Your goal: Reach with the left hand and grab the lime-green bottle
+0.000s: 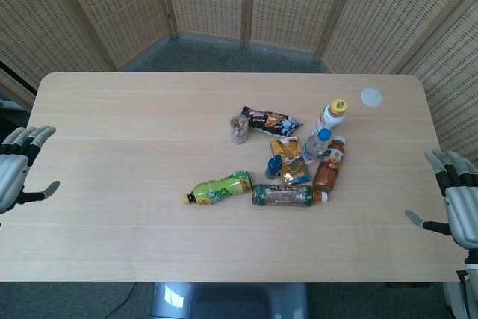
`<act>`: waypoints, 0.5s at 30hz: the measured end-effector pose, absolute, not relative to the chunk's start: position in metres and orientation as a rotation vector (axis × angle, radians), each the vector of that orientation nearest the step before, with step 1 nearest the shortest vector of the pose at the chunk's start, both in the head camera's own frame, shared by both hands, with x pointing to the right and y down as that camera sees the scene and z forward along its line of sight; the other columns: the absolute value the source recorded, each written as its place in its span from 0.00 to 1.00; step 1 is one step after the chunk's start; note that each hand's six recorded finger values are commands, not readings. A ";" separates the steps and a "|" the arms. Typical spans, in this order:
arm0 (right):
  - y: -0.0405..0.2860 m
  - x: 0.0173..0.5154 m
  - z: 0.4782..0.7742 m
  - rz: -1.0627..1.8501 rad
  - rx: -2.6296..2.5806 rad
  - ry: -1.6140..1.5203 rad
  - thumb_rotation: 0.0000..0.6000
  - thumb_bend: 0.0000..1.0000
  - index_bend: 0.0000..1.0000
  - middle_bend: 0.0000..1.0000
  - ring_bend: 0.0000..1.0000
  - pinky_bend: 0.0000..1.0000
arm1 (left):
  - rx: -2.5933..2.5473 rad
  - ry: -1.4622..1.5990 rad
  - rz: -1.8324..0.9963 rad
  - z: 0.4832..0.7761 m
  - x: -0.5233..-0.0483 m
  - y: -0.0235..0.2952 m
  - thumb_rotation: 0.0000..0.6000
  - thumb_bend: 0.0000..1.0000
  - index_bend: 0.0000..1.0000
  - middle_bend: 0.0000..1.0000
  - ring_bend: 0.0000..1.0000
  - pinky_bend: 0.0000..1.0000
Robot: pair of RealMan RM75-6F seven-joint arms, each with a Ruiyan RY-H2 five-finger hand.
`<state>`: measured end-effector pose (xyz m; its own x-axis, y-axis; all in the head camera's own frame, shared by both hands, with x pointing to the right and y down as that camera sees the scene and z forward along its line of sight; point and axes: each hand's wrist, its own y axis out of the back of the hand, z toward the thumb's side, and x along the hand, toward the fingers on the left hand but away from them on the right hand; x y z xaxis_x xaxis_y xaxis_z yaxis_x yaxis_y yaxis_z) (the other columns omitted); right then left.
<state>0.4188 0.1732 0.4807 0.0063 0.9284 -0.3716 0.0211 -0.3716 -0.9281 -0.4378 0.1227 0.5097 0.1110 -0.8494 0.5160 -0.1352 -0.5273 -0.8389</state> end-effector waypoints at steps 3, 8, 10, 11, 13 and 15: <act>0.174 0.418 0.480 1.466 -1.506 -1.022 0.84 0.01 0.00 0.00 0.00 0.00 | -1.819 0.908 -1.464 0.517 -0.422 0.123 1.00 0.30 0.00 0.00 0.00 0.00; 0.176 0.418 0.477 1.460 -1.509 -1.027 0.84 0.02 0.00 0.00 0.00 0.00 | -1.883 0.804 -1.441 0.532 -0.388 0.122 1.00 0.29 0.00 0.00 0.00 0.00; 0.177 0.419 0.475 1.459 -1.506 -1.033 0.84 0.02 0.00 0.00 0.00 0.00 | -1.905 0.780 -1.428 0.540 -0.374 0.122 1.00 0.30 0.00 0.00 0.00 0.00; 0.177 0.420 0.474 1.459 -1.505 -1.035 0.84 0.02 0.00 0.00 0.00 0.00 | -1.918 0.769 -1.421 0.544 -0.367 0.123 1.00 0.30 0.00 0.00 0.00 0.00; 0.179 0.421 0.472 1.459 -1.502 -1.042 0.84 0.02 0.00 0.00 0.00 0.00 | -1.948 0.744 -1.404 0.556 -0.348 0.125 1.00 0.30 0.00 0.00 0.00 0.00; 0.180 0.423 0.470 1.459 -1.499 -1.050 0.84 0.01 0.00 0.00 0.00 0.00 | -1.978 0.719 -1.386 0.567 -0.329 0.129 1.00 0.30 0.00 0.00 0.00 0.00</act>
<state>0.4229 0.1803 0.4701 -0.0002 0.9350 -0.3547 0.0397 -0.3544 -0.9342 -0.3287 0.1285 0.5673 0.3039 -0.7262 0.6167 -0.0862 -0.6656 -0.7413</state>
